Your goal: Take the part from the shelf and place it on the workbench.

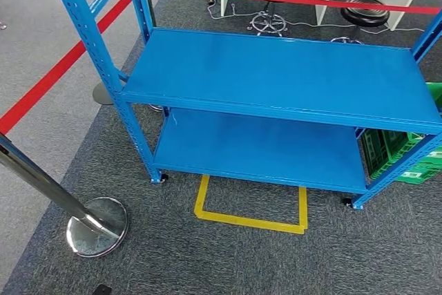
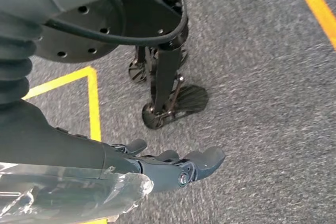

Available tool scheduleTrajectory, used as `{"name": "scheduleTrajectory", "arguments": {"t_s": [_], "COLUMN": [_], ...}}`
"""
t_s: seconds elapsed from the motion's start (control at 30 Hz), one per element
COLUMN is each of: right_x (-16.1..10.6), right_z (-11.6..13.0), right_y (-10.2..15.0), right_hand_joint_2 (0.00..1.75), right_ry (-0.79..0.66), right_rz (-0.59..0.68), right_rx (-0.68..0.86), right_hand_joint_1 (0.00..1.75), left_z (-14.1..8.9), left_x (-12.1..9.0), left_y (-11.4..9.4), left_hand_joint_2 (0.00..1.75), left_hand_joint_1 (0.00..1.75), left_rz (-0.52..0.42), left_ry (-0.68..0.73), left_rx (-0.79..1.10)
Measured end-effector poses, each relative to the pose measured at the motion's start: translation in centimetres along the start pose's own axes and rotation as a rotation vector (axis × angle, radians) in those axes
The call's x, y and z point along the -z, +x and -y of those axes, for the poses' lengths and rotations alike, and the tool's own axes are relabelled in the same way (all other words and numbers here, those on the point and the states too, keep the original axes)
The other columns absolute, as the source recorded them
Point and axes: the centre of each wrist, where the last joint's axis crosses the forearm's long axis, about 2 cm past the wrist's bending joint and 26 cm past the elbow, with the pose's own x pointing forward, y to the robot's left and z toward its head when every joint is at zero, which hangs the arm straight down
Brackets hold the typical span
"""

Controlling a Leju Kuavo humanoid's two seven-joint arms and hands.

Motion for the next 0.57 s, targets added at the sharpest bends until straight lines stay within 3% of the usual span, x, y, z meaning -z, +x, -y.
{"name": "scheduleTrajectory", "arguments": {"t_s": [0.57], "right_x": [-0.1], "right_z": [1.3], "right_y": [0.5], "right_hand_joint_2": [0.0], "right_ry": [-0.009], "right_rz": [-0.074], "right_rx": [-0.204], "right_hand_joint_1": [0.0], "left_z": [-0.5], "left_x": [0.0], "left_y": [0.1], "left_hand_joint_2": [0.0], "left_hand_joint_1": [0.0], "left_rz": [-0.031], "left_ry": [0.028], "left_rx": [-0.03]}}
